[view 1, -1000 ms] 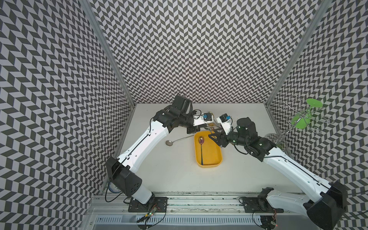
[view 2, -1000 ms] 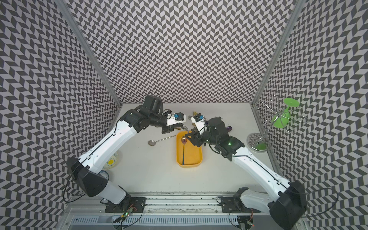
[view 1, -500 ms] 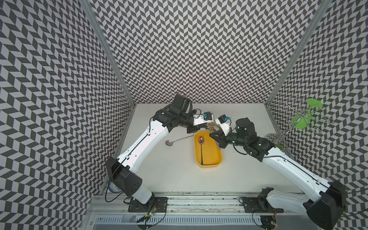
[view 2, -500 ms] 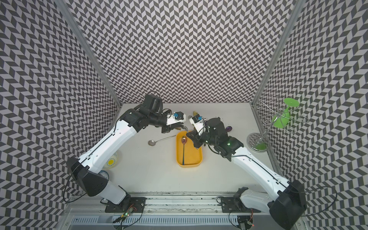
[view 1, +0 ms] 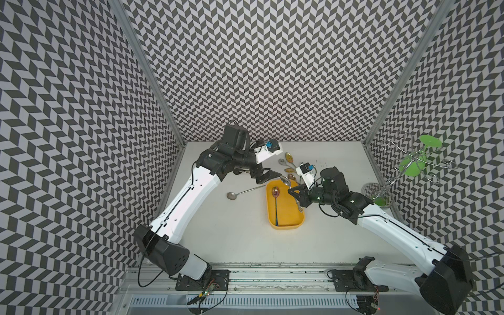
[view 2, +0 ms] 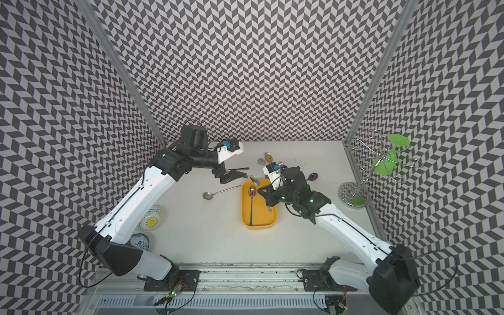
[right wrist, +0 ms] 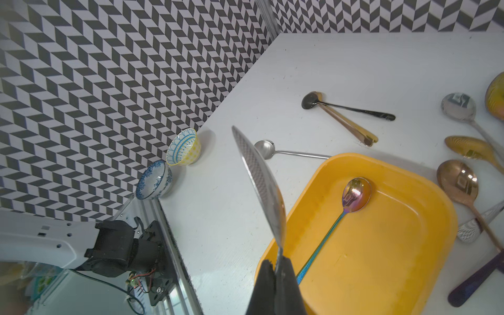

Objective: Put the spoon into the storage box
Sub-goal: Pick up the spoon from the center of the board, then place the spoon in the storage box.

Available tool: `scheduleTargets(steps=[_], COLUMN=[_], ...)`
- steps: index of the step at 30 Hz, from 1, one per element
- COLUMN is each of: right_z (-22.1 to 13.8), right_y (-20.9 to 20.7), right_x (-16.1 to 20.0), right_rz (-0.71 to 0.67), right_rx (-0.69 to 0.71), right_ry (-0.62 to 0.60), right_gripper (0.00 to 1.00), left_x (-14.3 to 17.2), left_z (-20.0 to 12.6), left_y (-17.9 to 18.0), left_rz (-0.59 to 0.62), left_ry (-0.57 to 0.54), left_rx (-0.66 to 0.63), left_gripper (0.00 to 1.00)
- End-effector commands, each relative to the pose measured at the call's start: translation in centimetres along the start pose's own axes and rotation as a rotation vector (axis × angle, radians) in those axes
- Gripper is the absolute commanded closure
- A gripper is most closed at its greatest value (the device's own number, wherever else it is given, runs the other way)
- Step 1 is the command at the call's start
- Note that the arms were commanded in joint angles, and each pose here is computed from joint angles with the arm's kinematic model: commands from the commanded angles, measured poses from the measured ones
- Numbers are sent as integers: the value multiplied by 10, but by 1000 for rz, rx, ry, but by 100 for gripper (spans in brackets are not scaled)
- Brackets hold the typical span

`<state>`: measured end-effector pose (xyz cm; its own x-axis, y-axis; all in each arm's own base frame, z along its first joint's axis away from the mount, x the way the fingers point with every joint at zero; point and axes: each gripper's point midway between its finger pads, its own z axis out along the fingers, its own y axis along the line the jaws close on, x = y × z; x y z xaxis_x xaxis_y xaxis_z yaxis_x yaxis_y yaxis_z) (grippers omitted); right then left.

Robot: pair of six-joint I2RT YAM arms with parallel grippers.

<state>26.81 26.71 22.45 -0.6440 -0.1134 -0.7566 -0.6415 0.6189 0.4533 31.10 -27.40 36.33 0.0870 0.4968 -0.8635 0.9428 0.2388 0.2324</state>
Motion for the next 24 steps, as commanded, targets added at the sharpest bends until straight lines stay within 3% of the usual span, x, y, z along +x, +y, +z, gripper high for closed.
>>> scheduleTargets(steps=[1,12,24], right_z=[5,31,55], right_y=[6,-11,-34], right_x=[-5,25,48], right_rz=[97,272,375], right_rx=[-57,-33,69], right_ry=[-32,87,154], right_gripper=[100,100,100], left_x=[-3,54,164], left_z=[-17,-51,-92], left_y=[7,48,63], left_rz=[-98,-351,-624], left_ry=[-65,-67,40], left_rx=[-23,-227,-509], left_gripper=[0,0,0])
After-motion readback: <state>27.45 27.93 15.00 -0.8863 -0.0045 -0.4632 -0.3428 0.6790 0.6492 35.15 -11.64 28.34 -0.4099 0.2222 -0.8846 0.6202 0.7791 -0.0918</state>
